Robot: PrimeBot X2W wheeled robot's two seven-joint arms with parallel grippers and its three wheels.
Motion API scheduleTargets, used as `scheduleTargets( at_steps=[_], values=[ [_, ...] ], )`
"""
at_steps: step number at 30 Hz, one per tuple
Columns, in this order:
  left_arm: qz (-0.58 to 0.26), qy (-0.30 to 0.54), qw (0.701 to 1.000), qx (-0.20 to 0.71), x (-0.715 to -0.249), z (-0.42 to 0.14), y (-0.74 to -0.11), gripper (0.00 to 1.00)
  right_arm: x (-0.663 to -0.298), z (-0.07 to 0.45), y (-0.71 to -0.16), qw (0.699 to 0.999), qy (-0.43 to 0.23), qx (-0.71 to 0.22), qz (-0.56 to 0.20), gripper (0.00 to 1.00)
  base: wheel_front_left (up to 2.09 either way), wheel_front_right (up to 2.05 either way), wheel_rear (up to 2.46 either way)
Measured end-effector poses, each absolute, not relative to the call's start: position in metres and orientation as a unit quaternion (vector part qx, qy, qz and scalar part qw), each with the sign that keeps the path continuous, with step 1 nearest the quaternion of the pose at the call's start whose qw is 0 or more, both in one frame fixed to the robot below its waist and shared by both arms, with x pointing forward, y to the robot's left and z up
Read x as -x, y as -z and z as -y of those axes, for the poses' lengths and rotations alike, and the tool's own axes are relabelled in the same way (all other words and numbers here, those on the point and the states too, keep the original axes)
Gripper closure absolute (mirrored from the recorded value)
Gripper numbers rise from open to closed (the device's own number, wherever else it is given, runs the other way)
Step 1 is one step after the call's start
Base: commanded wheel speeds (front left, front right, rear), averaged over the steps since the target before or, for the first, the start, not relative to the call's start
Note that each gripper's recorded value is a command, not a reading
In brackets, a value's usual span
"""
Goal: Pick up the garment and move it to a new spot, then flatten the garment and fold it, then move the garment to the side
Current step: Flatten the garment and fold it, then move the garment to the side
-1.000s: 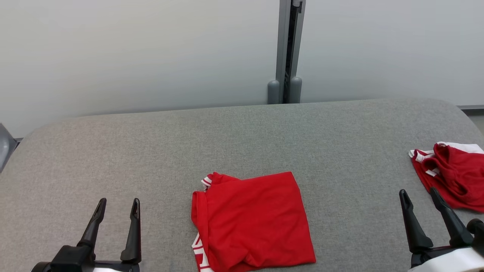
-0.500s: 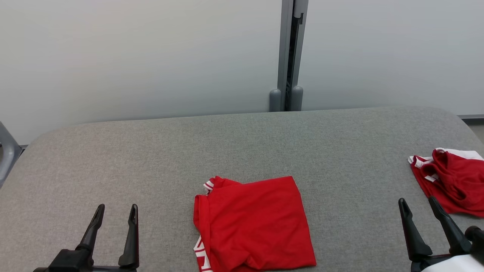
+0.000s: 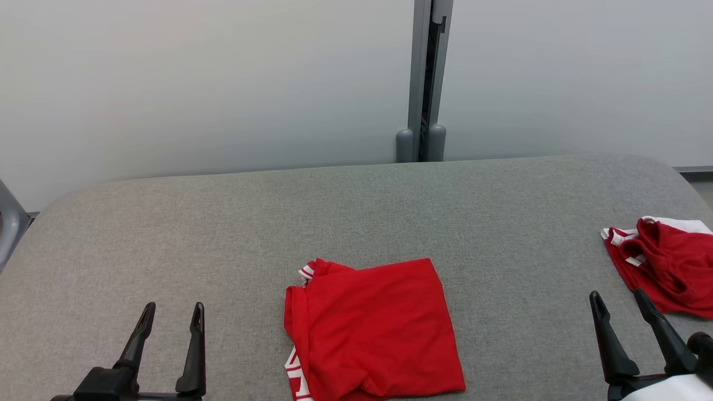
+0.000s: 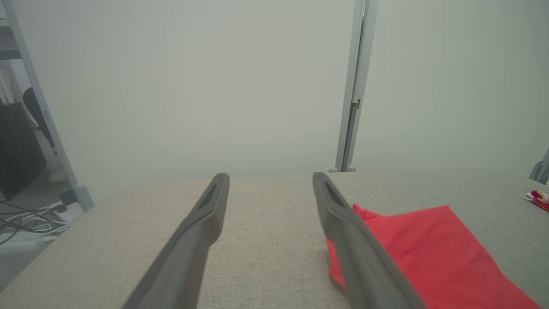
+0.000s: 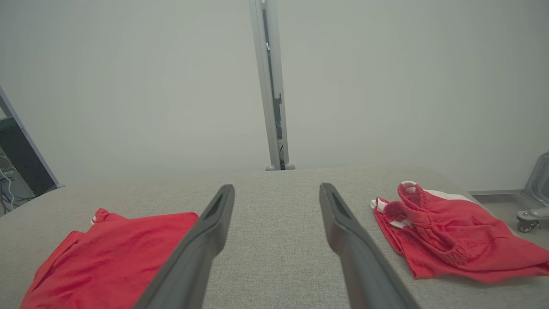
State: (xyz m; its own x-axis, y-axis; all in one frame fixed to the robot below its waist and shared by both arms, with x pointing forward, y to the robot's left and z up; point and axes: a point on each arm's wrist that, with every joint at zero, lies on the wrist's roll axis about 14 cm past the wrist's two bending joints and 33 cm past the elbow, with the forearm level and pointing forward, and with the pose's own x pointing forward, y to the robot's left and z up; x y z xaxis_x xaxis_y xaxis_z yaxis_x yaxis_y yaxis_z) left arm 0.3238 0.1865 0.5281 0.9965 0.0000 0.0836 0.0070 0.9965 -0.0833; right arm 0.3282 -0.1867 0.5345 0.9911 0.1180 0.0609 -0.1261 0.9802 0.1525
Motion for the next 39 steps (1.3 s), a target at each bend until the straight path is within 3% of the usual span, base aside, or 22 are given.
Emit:
scheduleTargets(
  at_steps=[16, 23, 28, 39],
  values=[
    [0.044, -0.003, 0.998, 0.041, -0.324, -0.188, -0.53, 0.0, -0.346, 0.183, -0.534, 0.995, -0.083, -0.054, 0.008, 0.0, 0.0, 0.0, 0.0],
    [0.038, -0.019, 0.998, 0.051, -0.331, -0.191, -0.523, 0.0, -0.38, 0.137, -0.477, 0.976, -0.176, -0.032, -0.122, 0.0, 0.0, 0.0, 0.0],
    [0.021, -0.033, 0.998, 0.057, -0.34, -0.195, -0.508, 0.0, -0.39, 0.097, -0.429, 0.947, -0.243, -0.025, -0.209, 0.0, 0.0, 0.0, 0.0],
    [-0.004, -0.06, 0.997, 0.057, -0.355, -0.209, -0.484, 0.0, -0.392, 0.04, -0.375, 0.887, -0.335, -0.03, -0.315, 0.0, 0.0, 0.0, 0.0]
  ],
)
